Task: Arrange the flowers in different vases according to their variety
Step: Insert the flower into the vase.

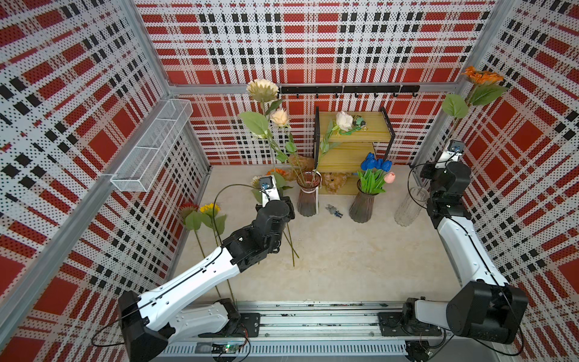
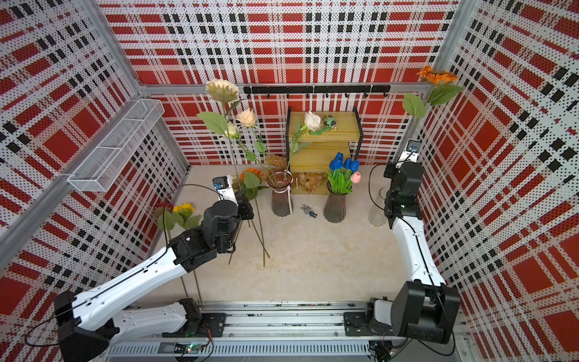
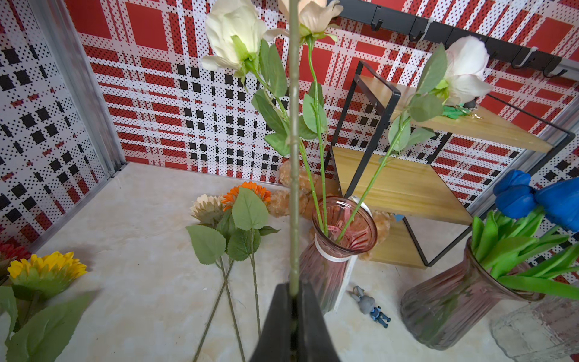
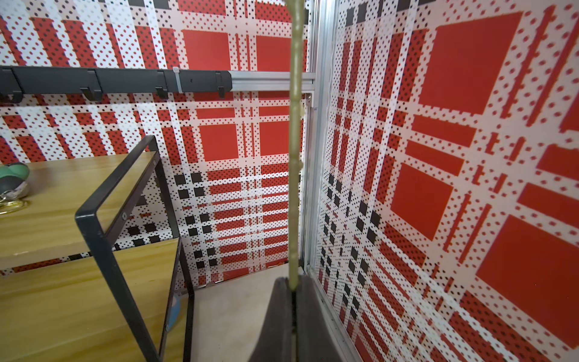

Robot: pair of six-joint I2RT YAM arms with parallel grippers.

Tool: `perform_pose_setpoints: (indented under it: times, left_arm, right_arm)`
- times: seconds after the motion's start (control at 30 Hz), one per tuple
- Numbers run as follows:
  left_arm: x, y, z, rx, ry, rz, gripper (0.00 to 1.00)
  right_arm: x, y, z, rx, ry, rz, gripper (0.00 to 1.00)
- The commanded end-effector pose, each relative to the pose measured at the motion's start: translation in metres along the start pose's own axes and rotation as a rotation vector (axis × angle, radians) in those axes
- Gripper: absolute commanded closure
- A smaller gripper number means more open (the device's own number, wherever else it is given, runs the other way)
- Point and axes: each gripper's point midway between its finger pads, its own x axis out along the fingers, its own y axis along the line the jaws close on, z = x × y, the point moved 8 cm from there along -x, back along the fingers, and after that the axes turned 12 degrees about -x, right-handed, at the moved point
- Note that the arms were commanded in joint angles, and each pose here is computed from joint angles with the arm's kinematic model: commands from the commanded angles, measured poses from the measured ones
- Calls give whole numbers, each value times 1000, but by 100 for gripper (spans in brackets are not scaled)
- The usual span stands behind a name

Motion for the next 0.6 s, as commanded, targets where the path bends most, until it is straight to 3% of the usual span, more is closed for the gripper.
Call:
perform_pose_setpoints:
  times: [0.0, 0.23, 0.57]
  left_arm:
    - [0, -9, 4, -21, -26, -14, 100]
    - [6, -19, -7, -3, -12, -33, 100]
    - [3, -32, -6, 14, -48, -64, 100]
  right_arm:
    - [4, -5, 2, 37, -57, 4, 100]
    - [15, -7, -13, 43, -23, 21, 100]
    - [17, 2, -64, 84, 101, 48, 100]
